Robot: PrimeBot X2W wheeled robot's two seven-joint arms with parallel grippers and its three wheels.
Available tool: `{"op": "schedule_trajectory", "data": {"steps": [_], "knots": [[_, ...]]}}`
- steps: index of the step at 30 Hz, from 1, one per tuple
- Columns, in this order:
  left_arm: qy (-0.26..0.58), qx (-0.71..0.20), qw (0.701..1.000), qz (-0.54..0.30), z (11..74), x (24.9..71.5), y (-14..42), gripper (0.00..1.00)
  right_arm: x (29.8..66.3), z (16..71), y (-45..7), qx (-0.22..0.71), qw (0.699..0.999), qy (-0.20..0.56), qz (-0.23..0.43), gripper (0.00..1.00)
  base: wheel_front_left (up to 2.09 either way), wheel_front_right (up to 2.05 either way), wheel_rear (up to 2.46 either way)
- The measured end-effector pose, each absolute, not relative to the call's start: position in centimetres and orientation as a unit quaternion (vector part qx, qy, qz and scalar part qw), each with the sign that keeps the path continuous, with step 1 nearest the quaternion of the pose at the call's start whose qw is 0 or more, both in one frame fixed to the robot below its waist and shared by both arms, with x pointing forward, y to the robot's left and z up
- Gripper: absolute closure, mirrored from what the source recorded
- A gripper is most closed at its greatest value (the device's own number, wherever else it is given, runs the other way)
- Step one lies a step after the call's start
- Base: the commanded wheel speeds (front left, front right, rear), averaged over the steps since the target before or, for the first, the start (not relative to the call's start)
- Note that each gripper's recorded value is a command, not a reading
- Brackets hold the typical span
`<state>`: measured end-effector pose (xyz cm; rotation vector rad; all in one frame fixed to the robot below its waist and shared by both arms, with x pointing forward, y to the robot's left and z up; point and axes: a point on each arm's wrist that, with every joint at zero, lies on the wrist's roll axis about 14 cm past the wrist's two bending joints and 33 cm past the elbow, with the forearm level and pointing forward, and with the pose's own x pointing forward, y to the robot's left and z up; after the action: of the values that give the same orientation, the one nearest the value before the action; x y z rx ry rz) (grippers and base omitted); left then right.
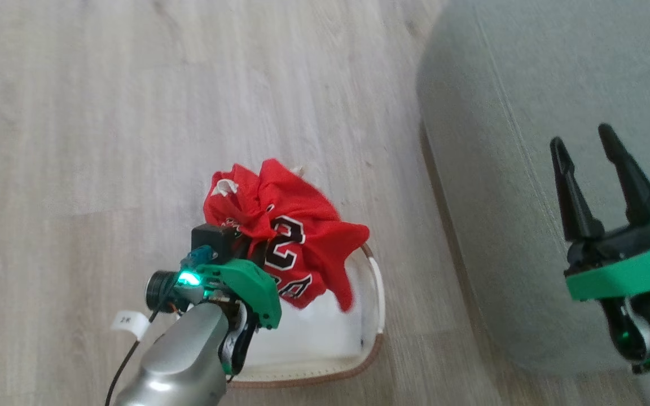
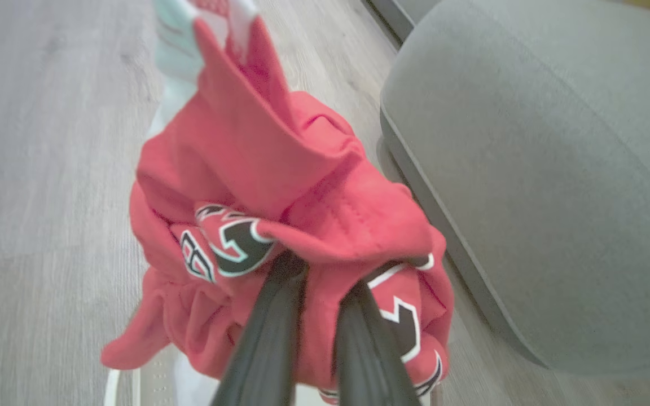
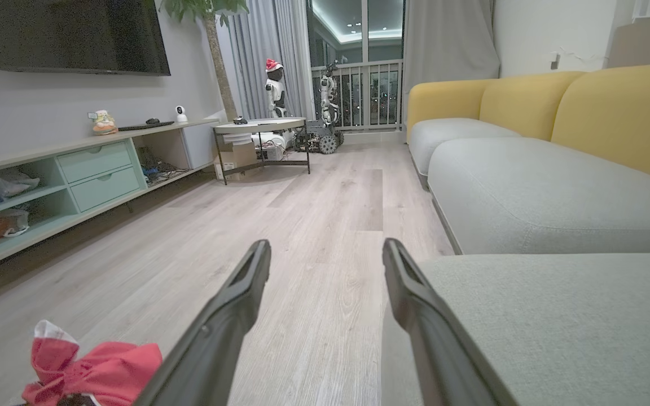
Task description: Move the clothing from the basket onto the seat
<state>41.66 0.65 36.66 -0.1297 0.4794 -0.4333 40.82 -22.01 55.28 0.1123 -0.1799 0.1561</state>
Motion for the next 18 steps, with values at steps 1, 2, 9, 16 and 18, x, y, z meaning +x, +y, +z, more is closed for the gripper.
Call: {"op": "schedule_trajectory", "data": {"steps": [1, 2, 9, 16, 18], "knots": [[0.219, -0.065, 0.950, -0.211, 37.7, 41.8, 0.9, 1.00, 40.6, 55.4, -21.6, 0.057, 0.991, -0.092, 0.082, 0.00, 0.00, 0.00, 0.00], [0.202, -0.064, 0.954, -0.211, 38.8, 41.9, 1.1, 1.00, 40.5, 55.5, -21.3, 0.059, 0.990, -0.094, 0.087, 0.00, 0.00, 0.00, 0.00], [0.079, -0.073, 0.970, -0.216, 46.8, 42.5, 1.7, 1.00, 39.7, 56.7, -18.6, 0.072, 0.984, -0.111, 0.115, 0.00, 0.00, 0.00, 0.00], [-0.010, -0.069, 0.967, -0.243, 53.8, 41.7, 1.5, 1.00, 38.4, 56.5, -16.3, 0.082, 0.981, -0.108, 0.142, 0.00, 0.00, 0.00, 0.00], [-0.028, -0.067, 0.964, -0.254, 55.7, 41.4, 1.2, 1.00, 38.2, 56.3, -15.7, 0.080, 0.980, -0.105, 0.150, 0.00, 0.00, 0.00, 0.00]]}}
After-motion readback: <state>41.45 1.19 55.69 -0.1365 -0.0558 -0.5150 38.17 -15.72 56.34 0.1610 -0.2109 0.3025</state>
